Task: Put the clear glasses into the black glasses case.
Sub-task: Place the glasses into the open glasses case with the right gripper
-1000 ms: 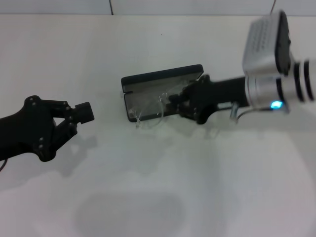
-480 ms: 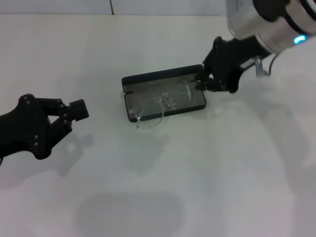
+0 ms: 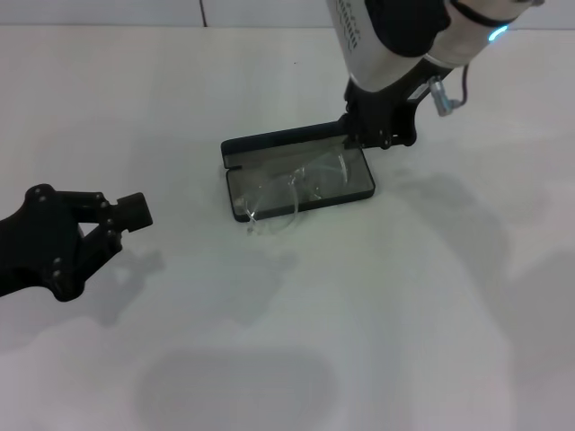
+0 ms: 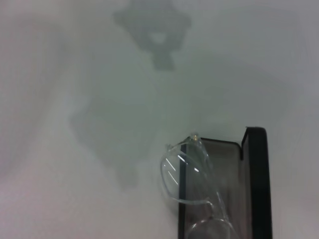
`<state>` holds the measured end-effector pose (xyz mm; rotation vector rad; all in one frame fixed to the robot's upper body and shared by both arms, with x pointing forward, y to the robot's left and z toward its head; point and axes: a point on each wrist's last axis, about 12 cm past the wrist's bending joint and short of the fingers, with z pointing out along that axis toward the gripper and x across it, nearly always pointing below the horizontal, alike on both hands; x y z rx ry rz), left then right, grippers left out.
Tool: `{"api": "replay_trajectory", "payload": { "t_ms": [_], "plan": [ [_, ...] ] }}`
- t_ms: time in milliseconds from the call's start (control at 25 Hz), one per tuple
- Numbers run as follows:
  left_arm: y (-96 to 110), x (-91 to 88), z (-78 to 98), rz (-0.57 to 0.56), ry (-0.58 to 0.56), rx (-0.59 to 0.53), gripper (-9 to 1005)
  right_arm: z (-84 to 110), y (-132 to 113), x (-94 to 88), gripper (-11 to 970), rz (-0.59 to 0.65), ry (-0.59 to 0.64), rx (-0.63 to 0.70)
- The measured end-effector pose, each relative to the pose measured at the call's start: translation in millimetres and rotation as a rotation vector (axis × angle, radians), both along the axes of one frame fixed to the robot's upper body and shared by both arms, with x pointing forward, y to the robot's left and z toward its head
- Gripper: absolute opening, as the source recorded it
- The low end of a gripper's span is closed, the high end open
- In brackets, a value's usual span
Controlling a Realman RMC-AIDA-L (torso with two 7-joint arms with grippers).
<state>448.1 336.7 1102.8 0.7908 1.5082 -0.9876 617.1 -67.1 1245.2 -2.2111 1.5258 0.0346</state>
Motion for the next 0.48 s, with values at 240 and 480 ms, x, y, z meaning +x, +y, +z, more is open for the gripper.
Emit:
{"api": "replay_trajectory", "payload": {
  "t_ms": [240, 480],
  "plan": [
    [4.1, -8.1, -3.8, 0.018, 0.020, -0.001, 45, -22.3, 7.0, -14.8, 215, 0.028, -0.069, 0.005],
    [4.4, -8.7, -4.1, 0.018, 0.022, -0.002, 45, -37.8, 8.7, -30.6, 272, 0.108, -0.080, -0.020]
  ]
}}
